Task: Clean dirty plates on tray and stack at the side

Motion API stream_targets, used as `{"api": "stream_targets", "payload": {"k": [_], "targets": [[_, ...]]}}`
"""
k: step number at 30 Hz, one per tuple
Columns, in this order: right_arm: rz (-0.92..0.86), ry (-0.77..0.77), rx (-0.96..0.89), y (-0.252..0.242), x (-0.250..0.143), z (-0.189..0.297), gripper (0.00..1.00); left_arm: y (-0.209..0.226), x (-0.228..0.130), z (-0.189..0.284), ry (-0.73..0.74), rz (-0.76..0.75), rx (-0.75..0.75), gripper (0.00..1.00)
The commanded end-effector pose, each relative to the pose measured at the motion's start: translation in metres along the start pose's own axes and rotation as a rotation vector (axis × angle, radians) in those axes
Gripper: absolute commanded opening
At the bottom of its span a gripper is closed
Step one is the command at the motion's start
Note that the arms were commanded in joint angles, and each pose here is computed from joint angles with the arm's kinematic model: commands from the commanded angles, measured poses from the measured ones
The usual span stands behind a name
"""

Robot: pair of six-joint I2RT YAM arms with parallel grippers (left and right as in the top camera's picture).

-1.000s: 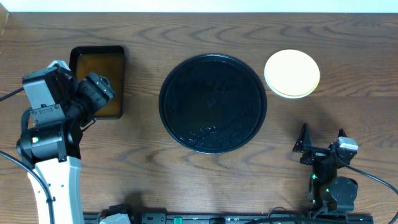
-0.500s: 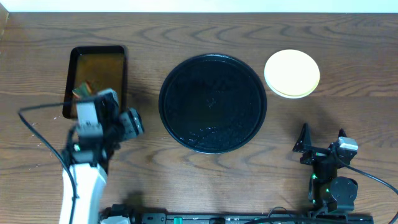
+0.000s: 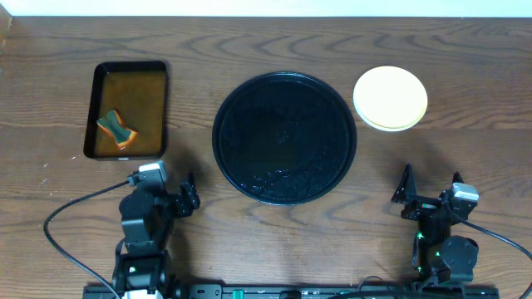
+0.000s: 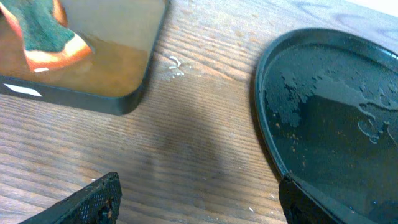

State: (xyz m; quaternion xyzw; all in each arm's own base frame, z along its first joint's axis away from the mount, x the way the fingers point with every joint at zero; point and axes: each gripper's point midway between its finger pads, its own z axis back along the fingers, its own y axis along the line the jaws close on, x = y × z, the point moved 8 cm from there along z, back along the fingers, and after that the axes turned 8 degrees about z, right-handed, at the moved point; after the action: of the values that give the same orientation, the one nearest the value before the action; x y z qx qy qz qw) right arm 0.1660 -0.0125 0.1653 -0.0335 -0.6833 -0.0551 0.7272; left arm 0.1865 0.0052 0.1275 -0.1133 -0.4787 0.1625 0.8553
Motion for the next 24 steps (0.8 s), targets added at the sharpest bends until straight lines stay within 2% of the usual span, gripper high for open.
{"api": "stream_targets", "payload": {"k": [1, 6, 19, 24], "targets": [[0.014, -0.001, -0.014, -0.002, -0.001, 0.000, 0.99, 0.005, -0.008, 0.002, -0.049, -0.036, 0.031, 0.82], [0.014, -0.001, -0.014, -0.002, -0.001, 0.000, 0.99, 0.006, -0.021, 0.002, -0.129, -0.053, -0.012, 0.82], [0.014, -0.001, -0.014, -0.002, -0.001, 0.000, 0.99, -0.014, 0.003, 0.030, -0.365, -0.082, -0.144, 0.82], [0.014, -0.001, -0.014, -0.002, -0.001, 0.000, 0.99, -0.015, 0.002, 0.030, -0.367, -0.179, -0.133, 0.82]]}}
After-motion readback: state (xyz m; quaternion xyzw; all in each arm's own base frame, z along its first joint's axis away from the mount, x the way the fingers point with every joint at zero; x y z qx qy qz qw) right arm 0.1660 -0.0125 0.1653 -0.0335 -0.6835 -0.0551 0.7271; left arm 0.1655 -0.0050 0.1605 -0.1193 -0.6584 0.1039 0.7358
